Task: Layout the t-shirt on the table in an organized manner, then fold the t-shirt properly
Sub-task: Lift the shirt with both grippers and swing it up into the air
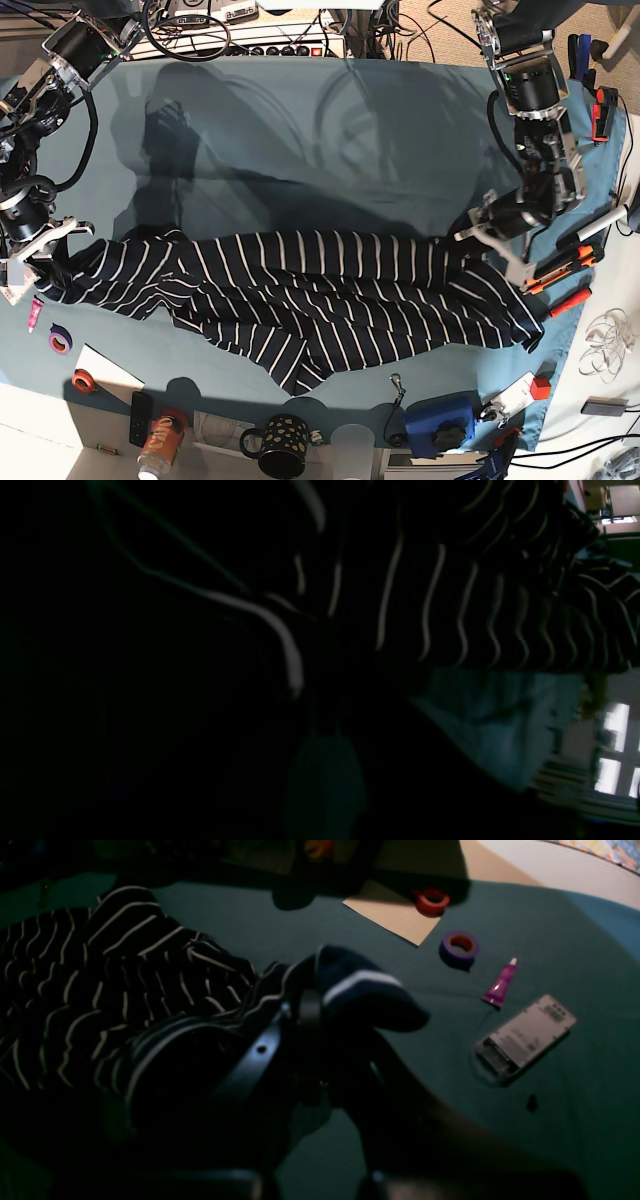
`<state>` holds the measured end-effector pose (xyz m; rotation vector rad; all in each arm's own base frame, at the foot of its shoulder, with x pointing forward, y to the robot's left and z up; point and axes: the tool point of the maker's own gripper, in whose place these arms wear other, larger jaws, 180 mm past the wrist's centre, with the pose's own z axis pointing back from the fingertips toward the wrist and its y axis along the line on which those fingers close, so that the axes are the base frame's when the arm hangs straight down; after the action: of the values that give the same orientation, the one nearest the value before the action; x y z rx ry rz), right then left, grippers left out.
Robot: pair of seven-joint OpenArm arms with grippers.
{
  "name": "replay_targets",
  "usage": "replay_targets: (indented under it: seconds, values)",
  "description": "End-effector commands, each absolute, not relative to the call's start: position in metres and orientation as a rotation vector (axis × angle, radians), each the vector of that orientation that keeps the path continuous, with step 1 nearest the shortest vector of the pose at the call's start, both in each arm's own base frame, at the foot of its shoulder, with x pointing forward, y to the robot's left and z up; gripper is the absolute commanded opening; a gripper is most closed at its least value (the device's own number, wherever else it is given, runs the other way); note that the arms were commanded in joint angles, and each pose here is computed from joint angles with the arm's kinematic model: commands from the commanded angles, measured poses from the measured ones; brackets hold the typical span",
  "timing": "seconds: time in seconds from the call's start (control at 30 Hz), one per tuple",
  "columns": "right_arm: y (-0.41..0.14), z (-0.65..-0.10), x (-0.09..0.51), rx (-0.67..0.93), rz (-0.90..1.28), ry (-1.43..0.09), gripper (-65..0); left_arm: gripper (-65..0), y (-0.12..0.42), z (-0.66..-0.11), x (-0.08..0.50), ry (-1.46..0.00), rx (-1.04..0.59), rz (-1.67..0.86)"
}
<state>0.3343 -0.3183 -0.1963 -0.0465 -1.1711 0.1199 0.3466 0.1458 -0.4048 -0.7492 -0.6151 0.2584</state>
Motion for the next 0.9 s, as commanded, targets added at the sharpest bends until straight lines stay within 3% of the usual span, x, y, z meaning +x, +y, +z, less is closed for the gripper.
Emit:
replay_targets:
  seconds: [0.0,0.13,0.3,0.53,0.77,0.87]
  values:
    - [-0.32,-0.175,0.339,-0.06,0.138,-1.239,-65.0,-65.0,0.153,-0.392,0.349,-0.651,-0.773,0.255]
    - [-0.32,-0.175,0.339,-0.06,0.138,-1.24,-65.0,-65.0,0.167,-0.341,0.353,-0.818,-0.892,0.206]
    - [-0.314,-0.173,0.339,-0.034,0.164,-1.252,-65.0,-65.0,0.185,-0.296,0.346,-0.994,-0.907,0.136]
    - [-0.309,-0.183,0.333,0.006,0.172,-1.206,-65.0,-65.0,0.186,-0.301,0.299,-0.976,-0.847,0.094]
    - [-0.305,-0.194,0.286,0.214,0.132,-1.191,-65.0,-65.0,0.173,-0.284,0.248,-0.982,-0.754,-0.041]
    - [-0.321,-0.179,0.263,0.253,0.067,-1.266,-65.0,-65.0,0.17,-0.266,0.233,-1.013,-0.693,-0.096]
